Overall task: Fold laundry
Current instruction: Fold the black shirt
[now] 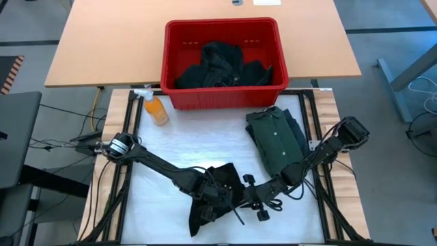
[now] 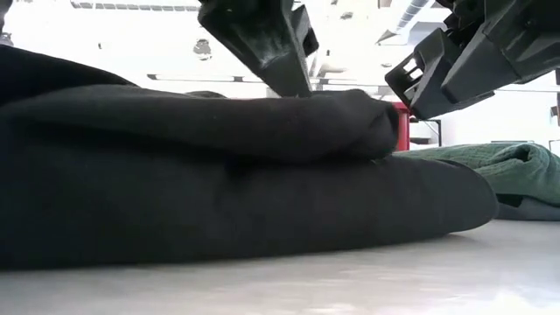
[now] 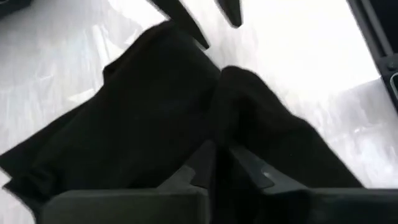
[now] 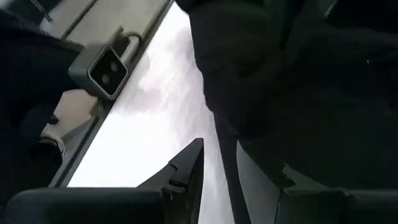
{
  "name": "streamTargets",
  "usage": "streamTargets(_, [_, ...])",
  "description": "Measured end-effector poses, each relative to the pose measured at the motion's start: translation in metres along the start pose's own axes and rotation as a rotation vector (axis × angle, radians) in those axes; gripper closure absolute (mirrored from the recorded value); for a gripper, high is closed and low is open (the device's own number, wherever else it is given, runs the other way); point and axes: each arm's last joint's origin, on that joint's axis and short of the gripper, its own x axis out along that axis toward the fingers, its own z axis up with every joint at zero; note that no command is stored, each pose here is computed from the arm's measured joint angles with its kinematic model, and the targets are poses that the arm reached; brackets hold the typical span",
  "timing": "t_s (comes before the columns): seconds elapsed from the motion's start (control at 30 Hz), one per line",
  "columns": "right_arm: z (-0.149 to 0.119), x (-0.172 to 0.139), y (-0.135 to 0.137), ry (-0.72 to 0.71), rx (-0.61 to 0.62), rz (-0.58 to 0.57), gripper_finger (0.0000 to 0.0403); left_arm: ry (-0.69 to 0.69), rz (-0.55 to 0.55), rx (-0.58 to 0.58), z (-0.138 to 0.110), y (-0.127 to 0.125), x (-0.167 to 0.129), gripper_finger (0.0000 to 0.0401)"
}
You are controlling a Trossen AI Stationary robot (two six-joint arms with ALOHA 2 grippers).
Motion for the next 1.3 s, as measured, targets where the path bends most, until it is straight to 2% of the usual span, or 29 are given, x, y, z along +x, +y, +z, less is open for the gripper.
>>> streamTargets(0.2, [-0.001, 0.012, 0.001, -0.060, -0.009, 0.001, 0.0281, 0.023, 0.022, 0.023, 0.002, -0.009, -0.030, 0.0399])
streamTargets(0.33, [-0.004, 0.021, 0.000, -0.072, -0.010, 0.000, 0.0281, 0.119, 0.052, 0.004, -0.010, -0.016, -0.051, 0.0401])
streamTargets(0.5, [-0.008, 0.029, -0.004, -0.075, -0.005, -0.008, 0.0281, 0.276, 0.119, -0.061, -0.035, -0.022, -0.069, 0.0401])
streamTargets(0.83, [-0.008, 0.030, -0.009, -0.080, 0.004, -0.024, 0.0281, 0.568, 0.305, -0.106, -0.088, -0.016, -0.067, 0.0401])
streamTargets(1.0, [-0.005, 0.030, -0.010, -0.101, 0.006, -0.027, 0.0281, 0.574, 0.316, -0.121, -0.102, -0.009, -0.052, 0.0401])
streamTargets(1.13, [0.010, 0.029, -0.011, -0.241, 0.021, -0.013, 0.0281, 0.568, 0.290, -0.112, -0.103, -0.009, -0.048, 0.0401])
streamTargets(1.2, [0.019, 0.035, -0.014, -0.291, 0.007, -0.018, 0.0283, 0.563, 0.279, -0.104, -0.102, -0.009, -0.049, 0.0401])
streamTargets(1.3, [0.027, 0.058, -0.015, -0.290, -0.071, -0.039, 0.0291, 0.537, 0.267, -0.101, -0.100, -0.009, -0.059, 0.0401])
